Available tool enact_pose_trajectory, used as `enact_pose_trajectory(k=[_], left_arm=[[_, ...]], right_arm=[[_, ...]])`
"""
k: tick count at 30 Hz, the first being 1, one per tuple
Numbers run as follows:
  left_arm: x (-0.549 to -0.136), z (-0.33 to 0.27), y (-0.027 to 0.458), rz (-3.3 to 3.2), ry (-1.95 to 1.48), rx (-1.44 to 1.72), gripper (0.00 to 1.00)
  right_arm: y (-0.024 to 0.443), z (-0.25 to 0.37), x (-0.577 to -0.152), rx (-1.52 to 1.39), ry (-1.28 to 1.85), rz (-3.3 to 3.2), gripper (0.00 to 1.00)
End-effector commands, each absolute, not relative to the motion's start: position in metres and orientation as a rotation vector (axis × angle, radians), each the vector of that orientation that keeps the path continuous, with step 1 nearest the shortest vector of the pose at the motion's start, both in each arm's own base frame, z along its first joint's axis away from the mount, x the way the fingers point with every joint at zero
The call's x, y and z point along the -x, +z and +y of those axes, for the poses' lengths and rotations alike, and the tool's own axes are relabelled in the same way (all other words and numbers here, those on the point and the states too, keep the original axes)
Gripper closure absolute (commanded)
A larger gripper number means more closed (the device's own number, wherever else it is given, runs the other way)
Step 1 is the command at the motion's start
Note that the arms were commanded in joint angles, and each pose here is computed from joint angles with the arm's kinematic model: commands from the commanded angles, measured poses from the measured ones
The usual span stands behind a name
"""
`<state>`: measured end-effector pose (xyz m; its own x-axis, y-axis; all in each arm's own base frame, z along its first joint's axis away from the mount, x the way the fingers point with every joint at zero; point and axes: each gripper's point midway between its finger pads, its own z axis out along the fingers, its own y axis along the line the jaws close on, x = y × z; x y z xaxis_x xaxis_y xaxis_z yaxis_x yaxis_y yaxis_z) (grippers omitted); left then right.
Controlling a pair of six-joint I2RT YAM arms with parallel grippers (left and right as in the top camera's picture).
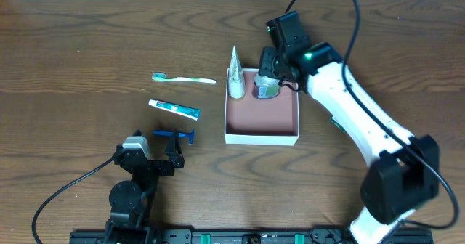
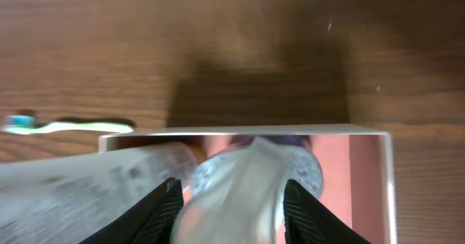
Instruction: Pack container
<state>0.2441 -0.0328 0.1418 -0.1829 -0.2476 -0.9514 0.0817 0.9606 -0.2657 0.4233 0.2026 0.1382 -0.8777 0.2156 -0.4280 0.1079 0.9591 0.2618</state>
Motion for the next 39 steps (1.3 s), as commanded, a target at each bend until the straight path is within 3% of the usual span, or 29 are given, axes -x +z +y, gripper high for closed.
enact_pose_trajectory(k=[1,5,10,14,28,39], left_arm=[[-0.243,-0.029,0.124,1.783,-0.256,0.133,0.02],[-0.243,-0.029,0.124,1.783,-0.256,0.133,0.02],[-0.243,-0.029,0.124,1.783,-0.256,0.133,0.02],[-0.243,-0.029,0.124,1.783,-0.256,0.133,0.02],[-0.243,-0.029,0.124,1.783,-0.256,0.133,0.02],[-0.243,-0.029,0.124,1.783,-0.256,0.133,0.02]], right_arm=[[0.126,0.201,-0.426,-0.265,0.303,2.661,0.55],[0.126,0.201,-0.428,-0.264,0.306,2.656,0.58],[0.126,0.201,-0.427,-0.252,0.302,2.659,0.75],[0.126,0.203,-0.426,-0.221,0.305,2.665,0.83],[0.133,0.229,-0.425,0.186,0.400,2.631,0.87],[0.143,0.241,-0.436,0.479,0.351,2.497,0.82]])
